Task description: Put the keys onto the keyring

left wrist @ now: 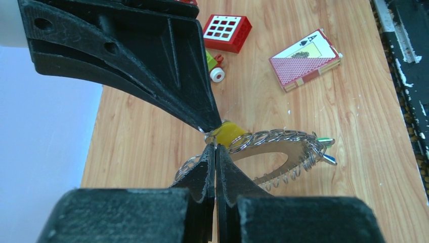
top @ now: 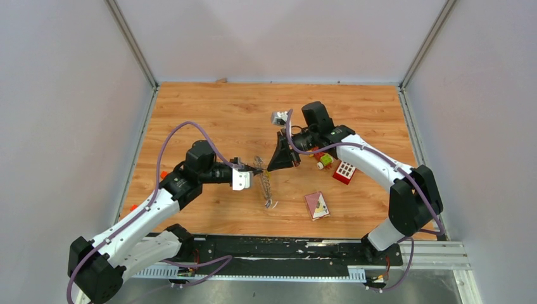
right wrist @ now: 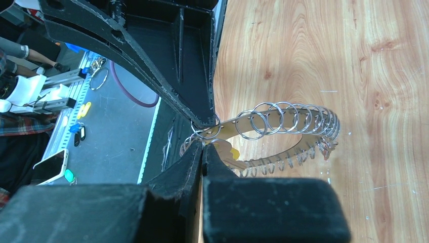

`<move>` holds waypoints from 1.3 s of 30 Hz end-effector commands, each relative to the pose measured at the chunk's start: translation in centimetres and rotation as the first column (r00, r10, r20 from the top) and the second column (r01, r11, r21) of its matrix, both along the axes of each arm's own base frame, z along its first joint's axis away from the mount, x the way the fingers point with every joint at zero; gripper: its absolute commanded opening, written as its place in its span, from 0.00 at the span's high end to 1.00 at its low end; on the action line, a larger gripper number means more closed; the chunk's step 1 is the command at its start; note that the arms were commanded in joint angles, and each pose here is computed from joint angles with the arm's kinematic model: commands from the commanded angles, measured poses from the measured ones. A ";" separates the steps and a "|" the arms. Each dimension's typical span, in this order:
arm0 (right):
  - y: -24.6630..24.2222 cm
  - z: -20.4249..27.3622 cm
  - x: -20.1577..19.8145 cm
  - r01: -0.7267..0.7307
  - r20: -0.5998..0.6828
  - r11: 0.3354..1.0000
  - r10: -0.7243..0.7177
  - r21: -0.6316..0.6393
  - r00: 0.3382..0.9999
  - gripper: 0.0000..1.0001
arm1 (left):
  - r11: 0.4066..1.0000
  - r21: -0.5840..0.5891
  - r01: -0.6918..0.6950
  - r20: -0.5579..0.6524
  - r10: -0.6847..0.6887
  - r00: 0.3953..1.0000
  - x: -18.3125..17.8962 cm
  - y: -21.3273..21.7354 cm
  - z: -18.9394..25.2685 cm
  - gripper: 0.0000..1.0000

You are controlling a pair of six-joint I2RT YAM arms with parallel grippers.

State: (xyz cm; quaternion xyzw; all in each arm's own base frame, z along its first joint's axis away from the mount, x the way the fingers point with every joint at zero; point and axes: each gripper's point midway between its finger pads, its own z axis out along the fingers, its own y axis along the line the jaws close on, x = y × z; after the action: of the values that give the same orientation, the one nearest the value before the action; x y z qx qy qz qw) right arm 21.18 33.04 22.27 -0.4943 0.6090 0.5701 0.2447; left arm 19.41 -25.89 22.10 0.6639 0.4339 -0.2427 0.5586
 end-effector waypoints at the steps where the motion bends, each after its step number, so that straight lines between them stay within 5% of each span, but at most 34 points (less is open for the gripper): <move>1: 0.3 1.2 1.2 -0.001 0.057 0.999 -0.001 0.039 0.998 1.00 | 0.994 -0.061 0.087 0.058 -0.084 0.995 -1.4 -0.7 2.6 1.00; 15: -0.7 1.6 1.2 0.008 0.082 0.999 -0.011 0.046 0.997 1.00 | 0.991 -0.111 -0.077 0.020 0.079 0.997 1.0 -0.2 3.5 1.00; 24: -1.6 2.5 0.7 0.009 0.261 0.998 -0.025 0.063 0.965 1.00 | 0.991 -0.131 -0.035 -0.064 0.027 0.998 -0.2 -0.7 3.4 1.00; 39: 0.0 2.2 -0.8 -0.042 0.168 0.997 0.030 0.067 0.985 1.00 | 0.984 -0.155 -0.089 -0.046 0.083 0.996 1.0 -0.7 3.8 1.00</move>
State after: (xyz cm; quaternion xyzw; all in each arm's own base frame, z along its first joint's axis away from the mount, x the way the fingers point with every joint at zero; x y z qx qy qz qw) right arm 20.54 32.51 24.01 -0.5372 0.5741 0.5400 0.3003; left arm 20.22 -26.23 23.77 0.6028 0.4776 -0.2691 0.5797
